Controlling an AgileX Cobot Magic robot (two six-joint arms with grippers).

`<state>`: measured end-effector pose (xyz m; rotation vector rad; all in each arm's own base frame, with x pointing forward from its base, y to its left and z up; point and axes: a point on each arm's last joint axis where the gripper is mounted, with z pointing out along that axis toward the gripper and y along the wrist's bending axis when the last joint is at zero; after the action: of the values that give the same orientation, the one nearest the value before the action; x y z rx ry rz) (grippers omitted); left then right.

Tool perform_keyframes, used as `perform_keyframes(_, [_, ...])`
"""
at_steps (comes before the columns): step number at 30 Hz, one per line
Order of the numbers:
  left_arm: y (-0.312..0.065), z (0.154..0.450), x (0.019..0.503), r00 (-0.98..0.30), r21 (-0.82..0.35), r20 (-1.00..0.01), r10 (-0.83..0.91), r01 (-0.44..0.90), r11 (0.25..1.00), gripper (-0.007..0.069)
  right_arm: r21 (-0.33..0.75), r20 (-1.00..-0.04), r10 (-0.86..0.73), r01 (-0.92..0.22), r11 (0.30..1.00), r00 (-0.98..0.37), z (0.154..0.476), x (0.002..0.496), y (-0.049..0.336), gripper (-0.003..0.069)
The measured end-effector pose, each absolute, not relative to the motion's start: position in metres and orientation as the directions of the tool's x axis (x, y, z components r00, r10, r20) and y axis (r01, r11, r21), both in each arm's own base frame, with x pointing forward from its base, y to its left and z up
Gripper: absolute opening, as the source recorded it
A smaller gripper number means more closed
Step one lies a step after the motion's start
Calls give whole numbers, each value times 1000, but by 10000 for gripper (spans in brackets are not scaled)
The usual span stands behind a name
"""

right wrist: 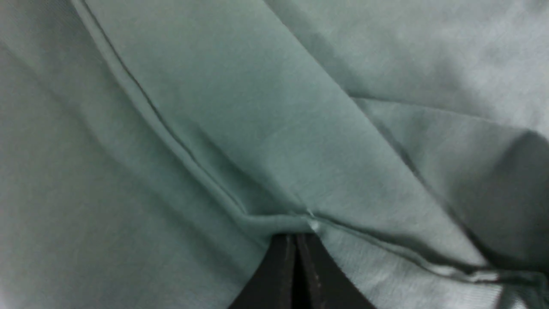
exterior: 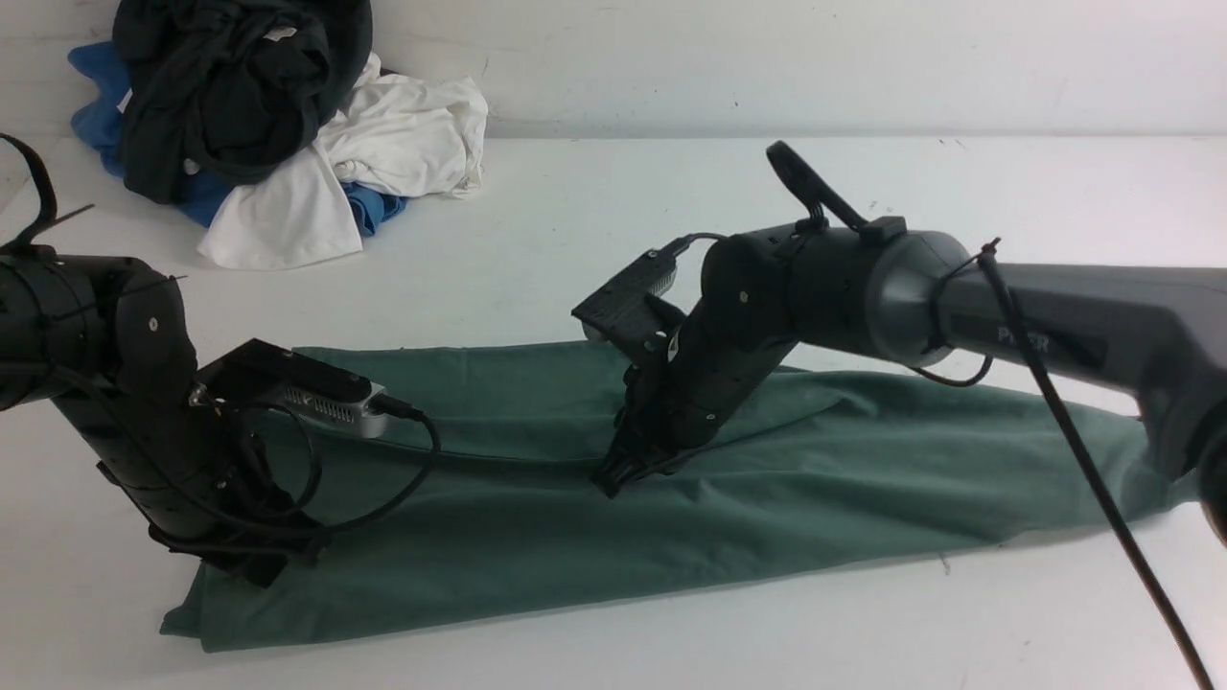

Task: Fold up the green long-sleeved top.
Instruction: Use both arms to drag the lower edge of the fabric forward and fold it over the upper edge

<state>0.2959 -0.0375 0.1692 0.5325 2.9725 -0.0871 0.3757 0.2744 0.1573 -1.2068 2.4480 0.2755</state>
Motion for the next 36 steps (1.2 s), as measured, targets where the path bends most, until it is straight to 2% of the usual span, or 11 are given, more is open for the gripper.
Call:
perform_keyframes(3, [-38,164,297,-933,-40,-112,342,348,937,154,6,-451,-690,-775,632,-566,157,379,277,-14])
perform_keyframes(8, [-38,159,298,-935,-45,-96,342,347,937,154,-20,-558,-597,-710,704,-577,163,391,280,-14])
perform_keyframes(11, [-38,157,299,-936,-50,-78,343,347,936,154,-8,-636,-499,-641,768,-589,165,404,279,-14])
perform_keyframes(14, [-38,155,300,-937,-54,-66,344,347,936,154,10,-671,-422,-577,817,-610,161,420,270,-14])
perform_keyframes(18, [-38,154,301,-937,-57,-55,344,347,936,154,8,-651,-405,-540,841,-642,161,436,255,-14])
perform_keyframes(21, [-38,154,301,-937,-57,-55,344,347,936,154,-69,-604,-512,-599,798,-611,175,437,249,-14])
perform_keyframes(25, [-38,154,301,-937,-57,-56,344,347,936,154,-207,-524,-719,-750,628,-457,226,420,245,-14])
perform_keyframes(28, [-38,153,301,-938,-56,-58,342,345,937,154,-191,-435,-820,-851,488,-373,246,401,241,-14])
perform_keyframes(32, [-38,153,301,-939,-56,-58,338,341,938,154,-69,-364,-903,-960,270,-228,235,384,247,-9])
perform_keyframes(34, [-38,153,301,-939,-57,-58,338,341,938,154,-19,-369,-923,-992,125,-109,222,379,255,11])
perform_keyframes(36, [-38,153,301,-939,-57,-58,338,341,938,154,-5,-400,-916,-999,34,-30,214,377,262,48])
